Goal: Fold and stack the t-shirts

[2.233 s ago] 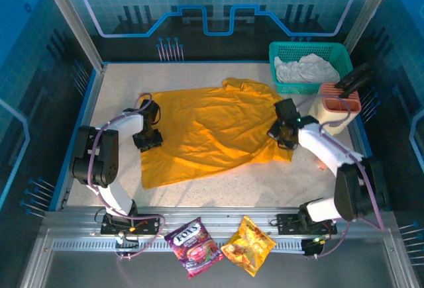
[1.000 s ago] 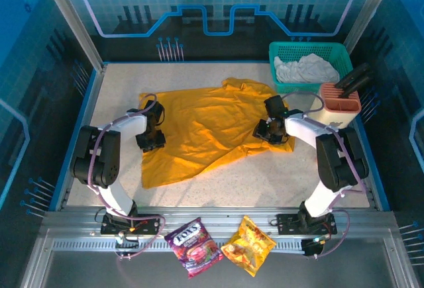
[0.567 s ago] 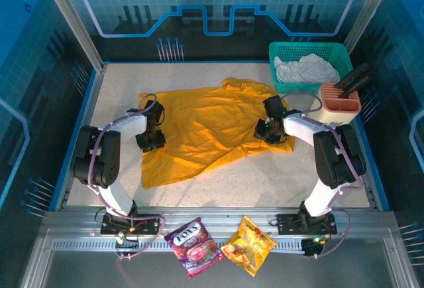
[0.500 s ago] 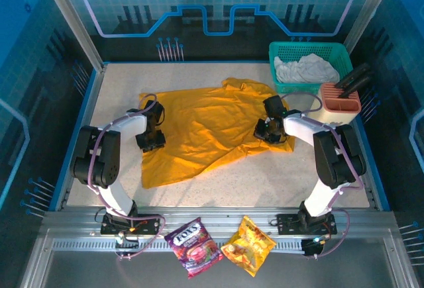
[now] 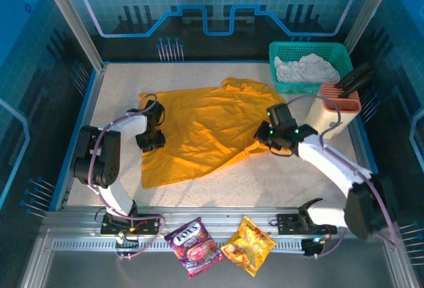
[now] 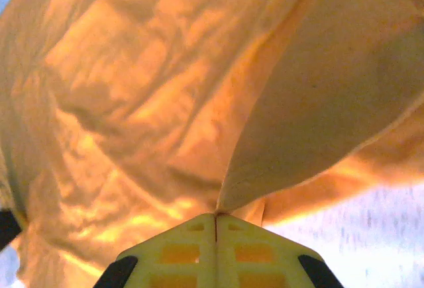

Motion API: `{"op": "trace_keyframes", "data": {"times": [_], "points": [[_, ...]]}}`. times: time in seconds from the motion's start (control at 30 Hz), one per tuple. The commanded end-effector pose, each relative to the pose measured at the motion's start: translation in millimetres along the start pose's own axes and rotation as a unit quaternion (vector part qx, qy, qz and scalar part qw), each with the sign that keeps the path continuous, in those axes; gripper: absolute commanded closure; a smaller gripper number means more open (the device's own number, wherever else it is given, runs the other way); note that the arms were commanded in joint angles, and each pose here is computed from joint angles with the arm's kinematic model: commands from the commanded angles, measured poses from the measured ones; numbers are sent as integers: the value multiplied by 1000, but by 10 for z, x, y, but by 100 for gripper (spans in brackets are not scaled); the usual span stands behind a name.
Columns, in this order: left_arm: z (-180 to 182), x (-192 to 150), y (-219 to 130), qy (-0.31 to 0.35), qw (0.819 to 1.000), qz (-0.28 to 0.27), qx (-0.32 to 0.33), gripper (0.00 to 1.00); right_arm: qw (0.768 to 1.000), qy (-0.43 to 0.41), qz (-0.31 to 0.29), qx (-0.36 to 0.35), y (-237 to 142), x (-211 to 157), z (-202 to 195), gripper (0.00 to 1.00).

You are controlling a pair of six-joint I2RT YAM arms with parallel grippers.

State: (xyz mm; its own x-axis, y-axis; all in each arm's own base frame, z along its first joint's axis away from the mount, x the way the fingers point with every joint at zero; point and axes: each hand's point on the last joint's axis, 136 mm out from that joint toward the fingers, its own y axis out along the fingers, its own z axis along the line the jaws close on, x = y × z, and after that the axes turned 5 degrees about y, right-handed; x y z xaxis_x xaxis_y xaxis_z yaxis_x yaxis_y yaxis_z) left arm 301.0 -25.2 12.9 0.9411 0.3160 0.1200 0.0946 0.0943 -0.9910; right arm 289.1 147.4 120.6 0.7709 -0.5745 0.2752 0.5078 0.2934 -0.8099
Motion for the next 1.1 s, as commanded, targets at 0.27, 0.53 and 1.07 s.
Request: {"op": "trace_keyframes", "data": {"times": [0.27,0.53,1.07], "points": [[-108,25,-88,15,1000,-10,-16,64,966,212,-115,-97,-381,-796,-920,100],[-194,13,-9,25,999,-6,-27,64,952,158,-160,-207,-658,-830,-1043,100],[-183,15,29,31,999,-4,-8,64,975,1,-80,-206,-487,-903,-833,40]]}}
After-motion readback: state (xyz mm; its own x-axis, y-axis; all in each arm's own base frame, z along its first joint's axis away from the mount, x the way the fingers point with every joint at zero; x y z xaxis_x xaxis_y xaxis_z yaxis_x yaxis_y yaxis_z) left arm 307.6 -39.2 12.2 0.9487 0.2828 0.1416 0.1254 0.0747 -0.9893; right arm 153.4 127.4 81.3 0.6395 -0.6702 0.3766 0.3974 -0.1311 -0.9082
